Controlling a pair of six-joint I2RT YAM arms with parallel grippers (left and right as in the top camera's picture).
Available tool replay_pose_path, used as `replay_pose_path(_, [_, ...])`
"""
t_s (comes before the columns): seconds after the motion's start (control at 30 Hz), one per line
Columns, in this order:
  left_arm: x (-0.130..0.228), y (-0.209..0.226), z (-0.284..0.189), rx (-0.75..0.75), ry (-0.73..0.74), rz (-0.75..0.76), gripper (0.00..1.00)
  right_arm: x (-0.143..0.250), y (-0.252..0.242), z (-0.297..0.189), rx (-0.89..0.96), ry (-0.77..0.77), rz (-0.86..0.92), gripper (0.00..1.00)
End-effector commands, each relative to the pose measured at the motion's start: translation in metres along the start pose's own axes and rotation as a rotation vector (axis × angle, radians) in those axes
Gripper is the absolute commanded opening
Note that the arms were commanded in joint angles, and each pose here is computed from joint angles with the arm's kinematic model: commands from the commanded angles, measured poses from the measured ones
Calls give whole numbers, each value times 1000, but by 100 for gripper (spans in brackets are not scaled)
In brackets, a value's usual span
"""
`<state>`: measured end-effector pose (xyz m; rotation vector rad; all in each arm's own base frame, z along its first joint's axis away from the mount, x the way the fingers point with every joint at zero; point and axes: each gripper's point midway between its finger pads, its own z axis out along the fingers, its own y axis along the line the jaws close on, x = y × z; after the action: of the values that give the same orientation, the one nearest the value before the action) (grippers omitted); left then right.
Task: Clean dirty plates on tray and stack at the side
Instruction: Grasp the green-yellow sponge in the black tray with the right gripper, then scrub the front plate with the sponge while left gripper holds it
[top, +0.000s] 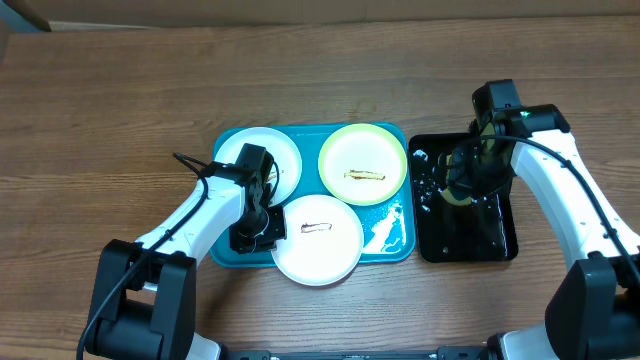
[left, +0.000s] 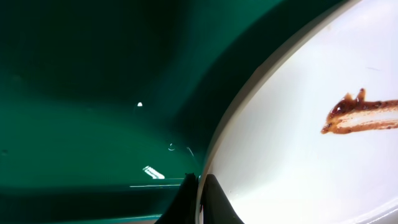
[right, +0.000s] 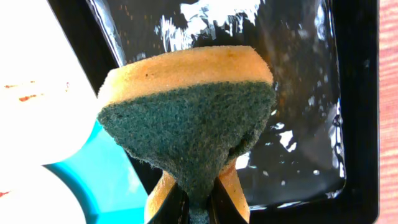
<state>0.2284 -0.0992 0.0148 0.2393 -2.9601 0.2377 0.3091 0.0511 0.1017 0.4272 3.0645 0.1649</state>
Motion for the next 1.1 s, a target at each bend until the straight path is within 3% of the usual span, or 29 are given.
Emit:
replay_pose_path(0.0, [-6,1,-1,-24,-18,0,4,0,7,-20,-30,-41,8,4])
replay_pose_path(0.5, [-6,1,-1,-24,-18,0,4,20,24,-17,51,-37,46,4])
replay_pose_path(0.8, [-8,0,-1,-21,-24,1,4,65,129,-16,-210,-7,-371,4])
replay_pose_path(1.07, [-8,0,-1,-21,-24,1,4,97,198,-5,-356,-8,-387,4])
